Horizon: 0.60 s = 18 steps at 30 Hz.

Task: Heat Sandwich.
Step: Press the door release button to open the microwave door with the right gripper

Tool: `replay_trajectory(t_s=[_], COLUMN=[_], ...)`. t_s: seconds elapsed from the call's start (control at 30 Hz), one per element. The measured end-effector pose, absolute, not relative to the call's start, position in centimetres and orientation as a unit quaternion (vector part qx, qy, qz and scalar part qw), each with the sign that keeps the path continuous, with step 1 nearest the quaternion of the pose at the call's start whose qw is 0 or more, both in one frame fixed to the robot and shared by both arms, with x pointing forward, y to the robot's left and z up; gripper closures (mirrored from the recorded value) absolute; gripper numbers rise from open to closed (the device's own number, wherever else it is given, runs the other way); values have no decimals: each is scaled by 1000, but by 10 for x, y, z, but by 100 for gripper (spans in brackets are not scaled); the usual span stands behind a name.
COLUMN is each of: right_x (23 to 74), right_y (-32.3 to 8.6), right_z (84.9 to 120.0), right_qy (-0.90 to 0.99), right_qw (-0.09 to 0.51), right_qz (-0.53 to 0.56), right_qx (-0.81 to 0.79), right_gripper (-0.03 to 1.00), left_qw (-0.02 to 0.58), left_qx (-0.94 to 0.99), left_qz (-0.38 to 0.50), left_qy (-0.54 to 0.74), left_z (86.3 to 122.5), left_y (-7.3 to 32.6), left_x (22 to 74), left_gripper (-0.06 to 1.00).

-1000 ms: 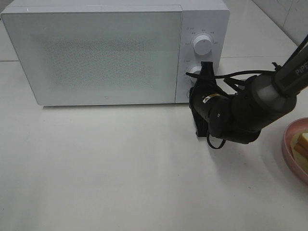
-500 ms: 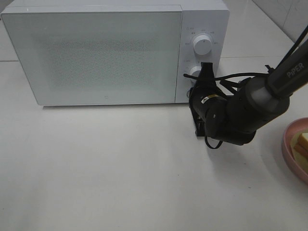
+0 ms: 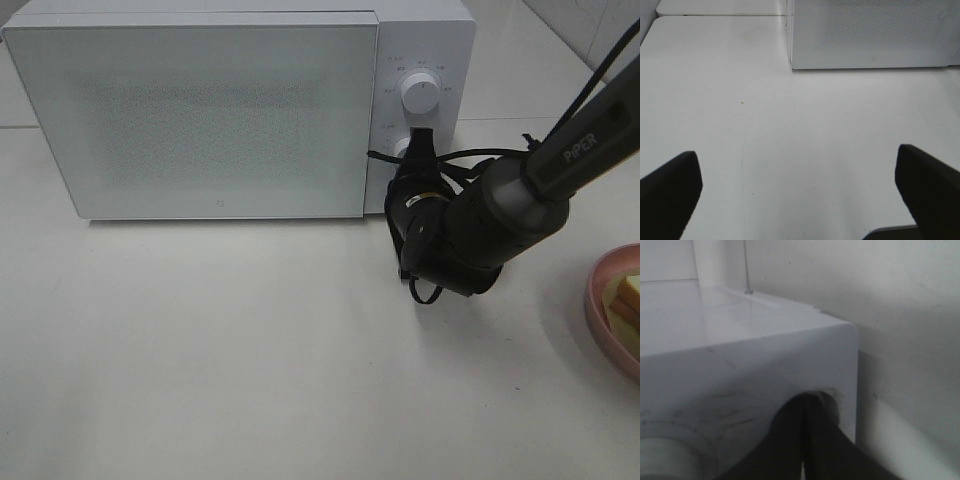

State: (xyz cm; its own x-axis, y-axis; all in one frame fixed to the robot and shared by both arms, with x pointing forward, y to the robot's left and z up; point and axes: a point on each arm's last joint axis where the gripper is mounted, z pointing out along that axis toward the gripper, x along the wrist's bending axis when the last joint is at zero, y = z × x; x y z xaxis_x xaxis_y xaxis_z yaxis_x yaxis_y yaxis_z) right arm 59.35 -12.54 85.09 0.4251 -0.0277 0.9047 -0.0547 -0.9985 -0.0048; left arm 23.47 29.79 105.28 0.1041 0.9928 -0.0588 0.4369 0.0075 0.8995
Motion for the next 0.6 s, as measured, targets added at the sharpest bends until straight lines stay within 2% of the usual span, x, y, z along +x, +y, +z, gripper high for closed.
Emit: replay_trajectory(t_s=[0.6], right_x=[597], right_y=[-119], right_z=[845], right_qy=[-59], right_qw=[11], right_qz=[527], right_qx=[848], right_gripper=[95], left_qw=[412], left_qx=[618], left_qz=[337], left_qy=[578], left_z=[1053], left_y=[298], left_x=[235], left_gripper=[-3])
